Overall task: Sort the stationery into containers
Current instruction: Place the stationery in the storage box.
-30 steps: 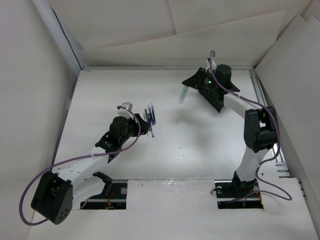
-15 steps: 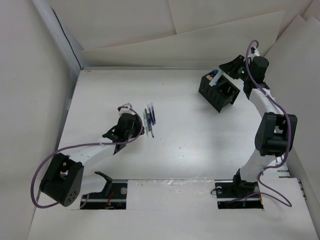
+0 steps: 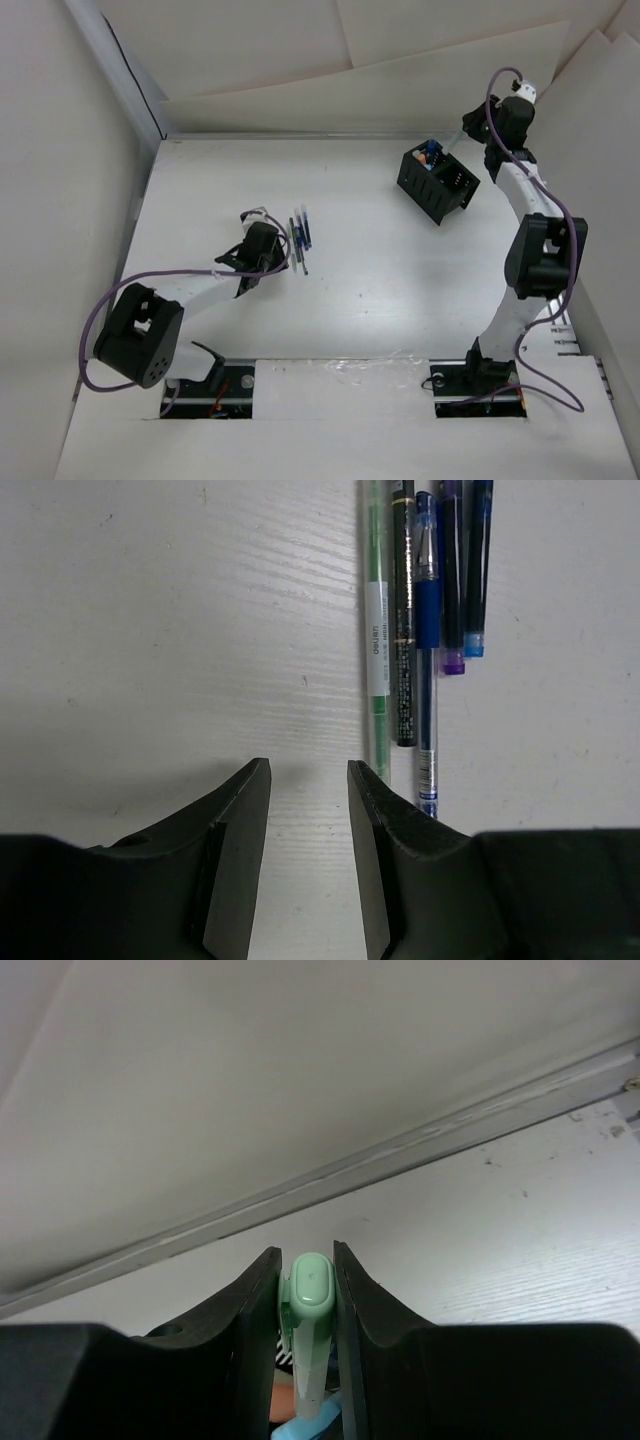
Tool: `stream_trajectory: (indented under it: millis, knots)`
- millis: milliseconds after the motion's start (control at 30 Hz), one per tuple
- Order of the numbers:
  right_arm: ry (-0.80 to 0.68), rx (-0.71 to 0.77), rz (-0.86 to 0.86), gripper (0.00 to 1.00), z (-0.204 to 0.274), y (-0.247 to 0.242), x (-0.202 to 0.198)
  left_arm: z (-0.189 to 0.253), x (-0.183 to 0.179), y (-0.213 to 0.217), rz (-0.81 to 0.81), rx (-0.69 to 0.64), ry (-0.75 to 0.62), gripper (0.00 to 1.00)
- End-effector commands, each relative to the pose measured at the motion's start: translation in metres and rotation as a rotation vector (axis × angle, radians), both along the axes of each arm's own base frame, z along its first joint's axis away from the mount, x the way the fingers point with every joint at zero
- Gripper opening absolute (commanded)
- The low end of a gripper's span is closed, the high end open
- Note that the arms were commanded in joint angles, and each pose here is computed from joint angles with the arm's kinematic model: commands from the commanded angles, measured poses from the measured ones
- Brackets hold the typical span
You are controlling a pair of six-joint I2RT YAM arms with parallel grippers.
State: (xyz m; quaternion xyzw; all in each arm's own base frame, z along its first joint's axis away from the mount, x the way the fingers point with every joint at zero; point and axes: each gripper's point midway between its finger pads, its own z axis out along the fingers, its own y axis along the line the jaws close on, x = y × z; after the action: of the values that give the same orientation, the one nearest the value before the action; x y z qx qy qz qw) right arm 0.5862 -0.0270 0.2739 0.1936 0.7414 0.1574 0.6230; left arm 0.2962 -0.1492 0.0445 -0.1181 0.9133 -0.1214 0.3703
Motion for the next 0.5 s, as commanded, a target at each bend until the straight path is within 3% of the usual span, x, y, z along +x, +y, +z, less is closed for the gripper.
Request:
stream_trajectory:
  millis: [0, 333, 467]
  knots:
    - [0.0, -0.119, -0.075, 0.12, 0.005, 0.001, 0.011, 0.008, 0.009, -0.002, 0.015, 0.006, -0.012, 0.33]
    - [0.055, -0.224, -0.064, 0.14, -0.019, 0.043, 0.032, 0.001, 0.018, -0.009, 0.001, 0.012, -0.002, 0.34]
    - [0.095, -0.256, -0.088, 0.34, -0.037, 0.054, 0.023, 0.004, 0.022, -0.015, -0.019, -0.004, -0.014, 0.34]
